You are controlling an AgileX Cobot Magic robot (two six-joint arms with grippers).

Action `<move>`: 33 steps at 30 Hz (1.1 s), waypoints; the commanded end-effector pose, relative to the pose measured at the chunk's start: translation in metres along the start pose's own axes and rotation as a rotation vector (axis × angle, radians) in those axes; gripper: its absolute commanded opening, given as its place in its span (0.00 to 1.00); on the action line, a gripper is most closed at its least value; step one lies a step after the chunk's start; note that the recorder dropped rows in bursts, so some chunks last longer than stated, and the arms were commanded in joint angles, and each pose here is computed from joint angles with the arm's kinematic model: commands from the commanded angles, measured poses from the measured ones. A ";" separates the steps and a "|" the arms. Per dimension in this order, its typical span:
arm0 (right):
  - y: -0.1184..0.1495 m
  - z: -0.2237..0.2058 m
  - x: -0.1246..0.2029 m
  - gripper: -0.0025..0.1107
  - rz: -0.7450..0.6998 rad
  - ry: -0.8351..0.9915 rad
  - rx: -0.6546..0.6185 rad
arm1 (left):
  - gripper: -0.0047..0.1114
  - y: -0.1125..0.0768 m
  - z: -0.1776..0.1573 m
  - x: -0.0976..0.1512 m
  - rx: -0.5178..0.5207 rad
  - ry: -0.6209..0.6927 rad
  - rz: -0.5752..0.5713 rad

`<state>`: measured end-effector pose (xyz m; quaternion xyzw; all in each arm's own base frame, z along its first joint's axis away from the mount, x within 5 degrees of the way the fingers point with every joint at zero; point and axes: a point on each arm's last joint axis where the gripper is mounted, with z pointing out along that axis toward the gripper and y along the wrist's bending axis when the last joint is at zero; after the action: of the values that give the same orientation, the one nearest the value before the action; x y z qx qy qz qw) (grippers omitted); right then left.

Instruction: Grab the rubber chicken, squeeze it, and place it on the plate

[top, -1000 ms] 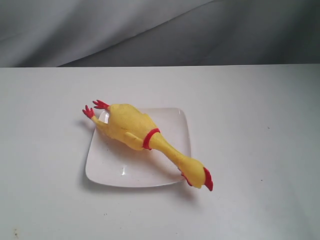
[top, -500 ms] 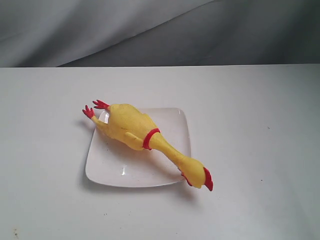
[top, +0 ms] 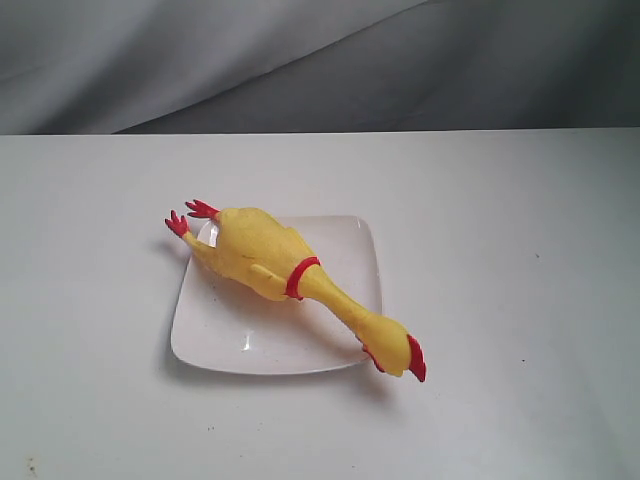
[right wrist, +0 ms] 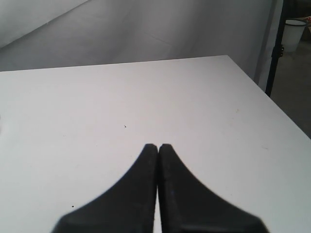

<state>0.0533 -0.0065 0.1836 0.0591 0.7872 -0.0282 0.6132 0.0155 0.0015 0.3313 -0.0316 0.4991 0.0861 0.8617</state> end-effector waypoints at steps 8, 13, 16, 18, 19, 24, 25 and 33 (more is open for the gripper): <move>0.000 0.000 0.001 0.02 0.012 -0.001 0.006 | 0.04 0.001 -0.001 0.014 -0.016 0.145 -0.015; 0.000 0.000 0.001 0.02 0.012 -0.001 0.006 | 0.04 0.000 -0.011 0.078 -0.024 0.399 -0.054; 0.000 0.000 0.001 0.02 0.013 -0.001 0.006 | 0.04 -0.001 -0.022 0.114 -0.028 0.509 -0.070; 0.000 0.000 0.001 0.02 0.013 -0.001 0.006 | 0.04 -0.002 -0.030 0.133 -0.028 0.569 -0.070; 0.000 0.000 0.001 0.02 0.013 -0.001 0.006 | 0.04 -0.002 -0.031 0.135 -0.029 0.588 -0.070; 0.000 0.000 0.001 0.02 0.013 -0.001 0.006 | 0.04 -0.002 -0.038 0.144 -0.036 0.724 -0.063; 0.000 0.000 0.001 0.02 0.011 -0.001 0.006 | 0.04 -0.002 -0.038 0.144 -0.041 0.723 -0.077; 0.000 0.000 0.001 0.02 0.011 -0.001 0.006 | 0.04 -0.002 -0.038 0.144 -0.043 0.723 -0.080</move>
<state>0.0533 -0.0065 0.1836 0.0591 0.7872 -0.0282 0.6132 0.0534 0.0115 0.1886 -0.0902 0.7690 0.0520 0.6308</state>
